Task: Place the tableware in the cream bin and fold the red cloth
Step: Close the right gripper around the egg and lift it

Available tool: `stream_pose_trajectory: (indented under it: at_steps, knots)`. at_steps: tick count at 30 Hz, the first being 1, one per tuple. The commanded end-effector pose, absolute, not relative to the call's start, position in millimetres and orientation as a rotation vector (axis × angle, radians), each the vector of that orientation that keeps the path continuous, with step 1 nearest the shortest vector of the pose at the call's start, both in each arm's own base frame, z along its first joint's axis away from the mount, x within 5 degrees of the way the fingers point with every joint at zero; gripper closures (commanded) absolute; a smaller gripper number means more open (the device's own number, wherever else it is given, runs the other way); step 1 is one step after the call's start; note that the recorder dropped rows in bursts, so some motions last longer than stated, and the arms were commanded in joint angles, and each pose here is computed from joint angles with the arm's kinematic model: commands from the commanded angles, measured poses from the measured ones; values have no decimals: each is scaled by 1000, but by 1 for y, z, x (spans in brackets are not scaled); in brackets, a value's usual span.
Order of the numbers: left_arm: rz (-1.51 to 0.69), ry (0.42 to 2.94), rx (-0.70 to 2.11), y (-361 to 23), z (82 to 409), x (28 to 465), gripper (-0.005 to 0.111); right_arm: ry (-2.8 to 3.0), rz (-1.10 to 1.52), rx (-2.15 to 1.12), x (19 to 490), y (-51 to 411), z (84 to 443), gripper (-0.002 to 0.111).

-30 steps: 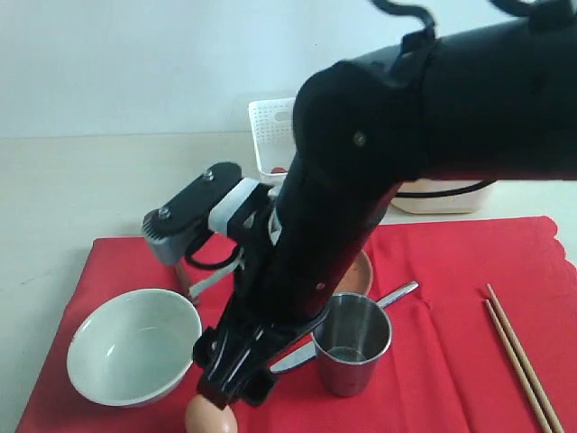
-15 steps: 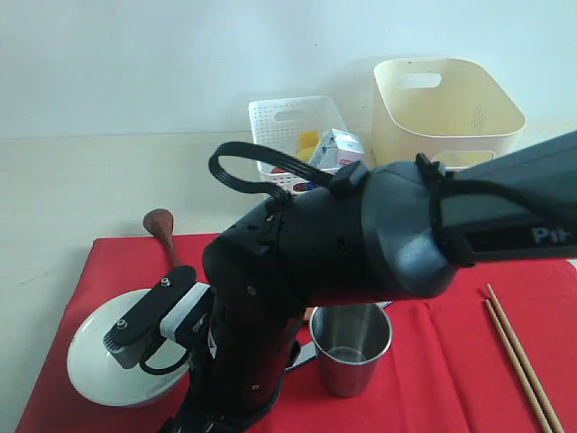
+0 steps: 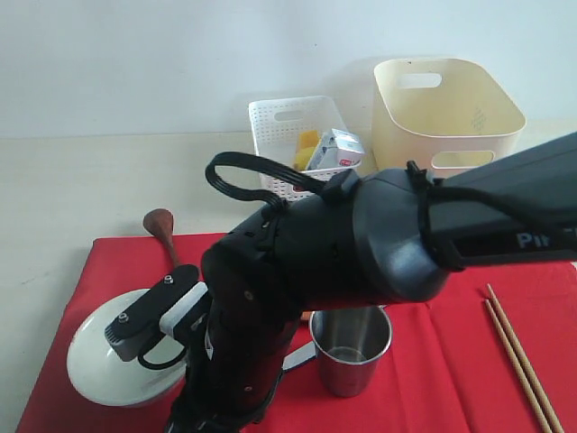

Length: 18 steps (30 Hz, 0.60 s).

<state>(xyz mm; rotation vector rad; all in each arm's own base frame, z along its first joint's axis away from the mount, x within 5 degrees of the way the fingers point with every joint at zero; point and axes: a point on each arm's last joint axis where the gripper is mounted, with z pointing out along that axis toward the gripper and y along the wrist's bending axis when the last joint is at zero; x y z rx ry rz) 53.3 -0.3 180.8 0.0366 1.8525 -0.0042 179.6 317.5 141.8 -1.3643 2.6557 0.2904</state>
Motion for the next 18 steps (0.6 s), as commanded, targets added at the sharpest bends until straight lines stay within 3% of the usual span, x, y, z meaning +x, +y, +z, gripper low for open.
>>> stream_pose_trajectory:
  at_steps: [1, 4, 11, 18]
  knots:
    - [-3, 1841, 35, 0, 181, 53, 107, 2667, 305, -1346, 179, 318, 140, 72]
    - [-3, 1841, 35, 0, 181, 53, 107, 2667, 305, -1346, 179, 318, 140, 69]
    - [-3, 1841, 35, 0, 181, 53, 107, 2651, 306, -1365, 179, 318, 141, 47]
    - [-3, 1841, 35, 0, 181, 53, 107, 2634, 354, -1316, 181, 322, 140, 45]
